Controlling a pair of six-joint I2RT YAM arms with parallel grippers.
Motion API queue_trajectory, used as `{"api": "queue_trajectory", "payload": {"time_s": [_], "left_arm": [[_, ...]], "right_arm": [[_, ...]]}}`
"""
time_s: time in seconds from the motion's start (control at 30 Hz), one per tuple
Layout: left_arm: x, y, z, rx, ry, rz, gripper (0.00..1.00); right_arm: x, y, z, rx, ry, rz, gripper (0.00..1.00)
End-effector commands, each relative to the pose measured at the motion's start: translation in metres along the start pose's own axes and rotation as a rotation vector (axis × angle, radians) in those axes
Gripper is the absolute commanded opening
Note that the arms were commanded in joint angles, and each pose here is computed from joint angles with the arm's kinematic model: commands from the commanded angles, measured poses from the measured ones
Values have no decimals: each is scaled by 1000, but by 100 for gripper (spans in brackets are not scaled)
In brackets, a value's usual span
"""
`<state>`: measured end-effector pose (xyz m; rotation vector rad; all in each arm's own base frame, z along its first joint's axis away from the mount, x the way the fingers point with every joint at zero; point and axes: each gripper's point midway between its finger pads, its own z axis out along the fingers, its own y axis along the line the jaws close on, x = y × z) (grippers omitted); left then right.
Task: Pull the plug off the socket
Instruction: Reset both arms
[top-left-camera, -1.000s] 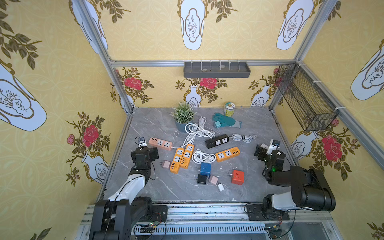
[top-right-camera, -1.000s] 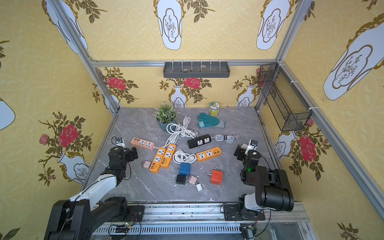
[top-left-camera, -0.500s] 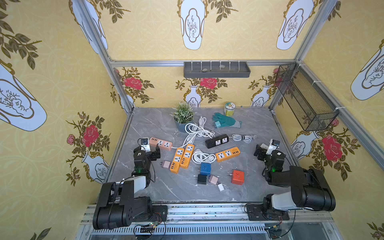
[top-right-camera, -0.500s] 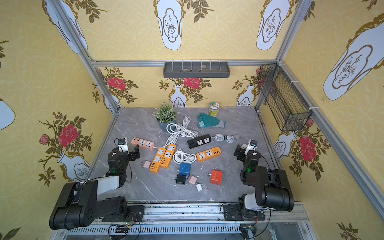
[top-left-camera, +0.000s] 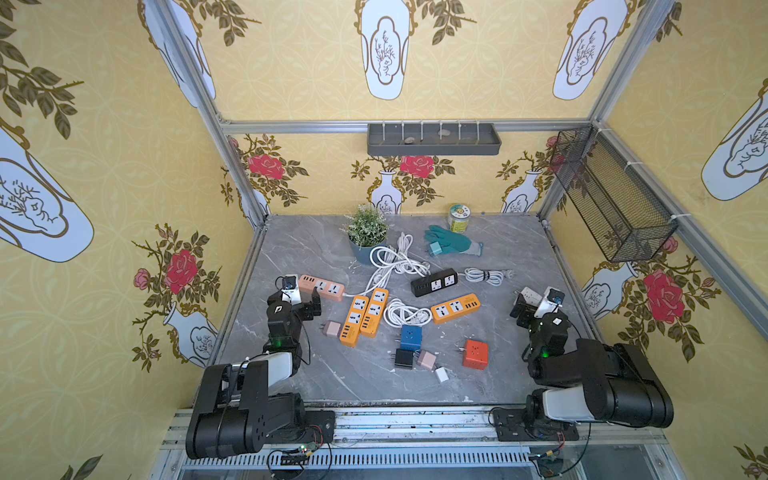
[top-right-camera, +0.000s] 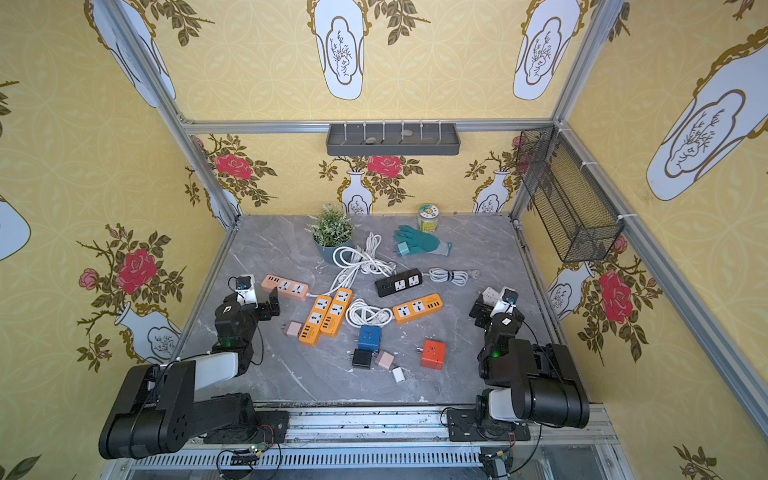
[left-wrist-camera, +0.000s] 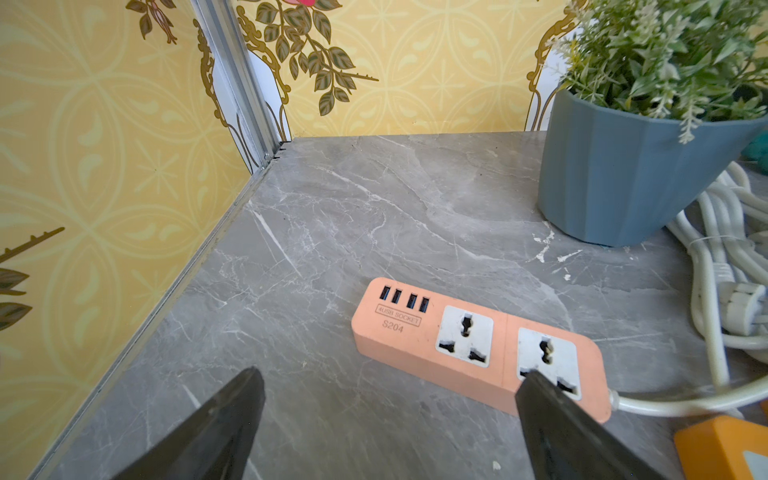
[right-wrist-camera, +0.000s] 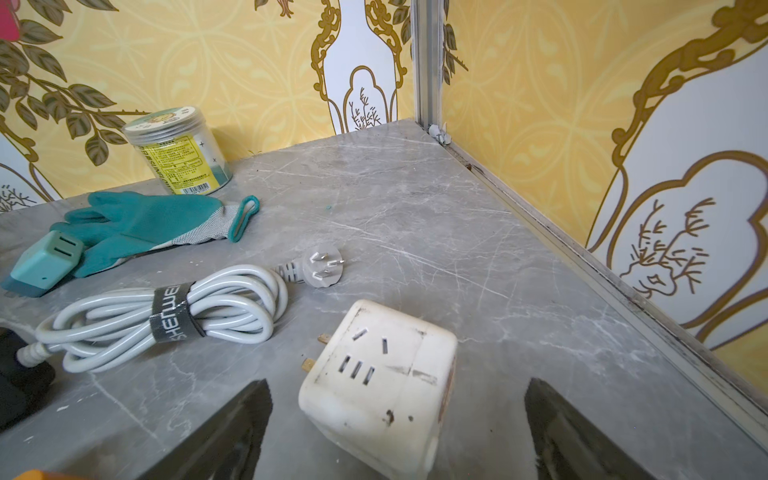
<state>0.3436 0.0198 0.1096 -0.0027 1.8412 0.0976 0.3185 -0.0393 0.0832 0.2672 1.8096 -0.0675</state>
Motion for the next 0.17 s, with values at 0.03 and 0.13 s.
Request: {"api": "queue_trajectory", "payload": {"time_s": [0.03, 0.13], "left_arm": [[-5, -1, -1, 8, -24, 10, 100], [-5, -2, -1, 9, -25, 10, 100]], "right_arm": [[-16, 2, 1, 6, -65, -3, 98], [-18, 2, 1, 7, -70, -1, 98]]}}
